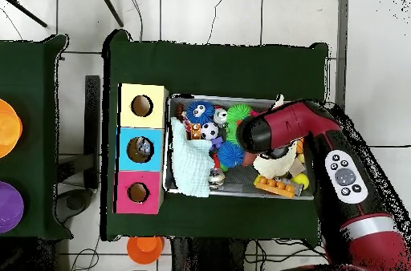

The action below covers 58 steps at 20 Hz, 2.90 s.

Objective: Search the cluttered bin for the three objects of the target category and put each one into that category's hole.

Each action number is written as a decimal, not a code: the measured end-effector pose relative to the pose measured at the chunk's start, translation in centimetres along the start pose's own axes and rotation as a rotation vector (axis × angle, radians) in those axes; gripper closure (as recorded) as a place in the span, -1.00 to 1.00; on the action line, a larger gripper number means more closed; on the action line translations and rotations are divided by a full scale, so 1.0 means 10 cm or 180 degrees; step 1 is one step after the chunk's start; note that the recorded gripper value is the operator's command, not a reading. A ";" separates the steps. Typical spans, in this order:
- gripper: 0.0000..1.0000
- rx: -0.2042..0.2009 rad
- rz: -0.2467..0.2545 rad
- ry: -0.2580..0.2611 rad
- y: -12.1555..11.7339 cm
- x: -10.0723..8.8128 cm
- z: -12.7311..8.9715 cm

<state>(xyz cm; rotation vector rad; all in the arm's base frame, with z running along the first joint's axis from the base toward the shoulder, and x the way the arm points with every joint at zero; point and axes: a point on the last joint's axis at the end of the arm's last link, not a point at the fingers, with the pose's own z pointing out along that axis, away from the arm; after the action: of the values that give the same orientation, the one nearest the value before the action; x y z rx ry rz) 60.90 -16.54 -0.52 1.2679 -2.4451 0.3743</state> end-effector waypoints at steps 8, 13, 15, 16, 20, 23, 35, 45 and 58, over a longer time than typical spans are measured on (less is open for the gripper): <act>1.00 -0.0027 -0.0004 -0.0016 0.03 -0.04 0.01; 1.00 -0.0040 -0.0002 -0.0024 0.03 -0.05 0.01; 1.00 -0.0040 -0.0002 -0.0025 0.03 -0.05 0.01; 1.00 -0.0040 -0.0002 -0.0025 0.03 -0.05 0.01; 1.00 -0.0042 0.0000 -0.0025 0.03 -0.05 0.01; 1.00 -0.0064 0.0029 -0.0048 0.02 -0.02 0.00; 1.00 -0.0363 0.0580 -0.0262 -0.05 0.93 -0.56; 1.00 -0.0227 0.0786 -0.0253 -0.03 1.44 -1.15; 1.00 -0.0241 0.0650 -0.0641 0.16 1.05 -1.45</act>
<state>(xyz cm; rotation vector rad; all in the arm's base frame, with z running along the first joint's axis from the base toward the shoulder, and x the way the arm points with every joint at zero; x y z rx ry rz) 56.81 -17.66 16.95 1.0741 -2.7415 0.2125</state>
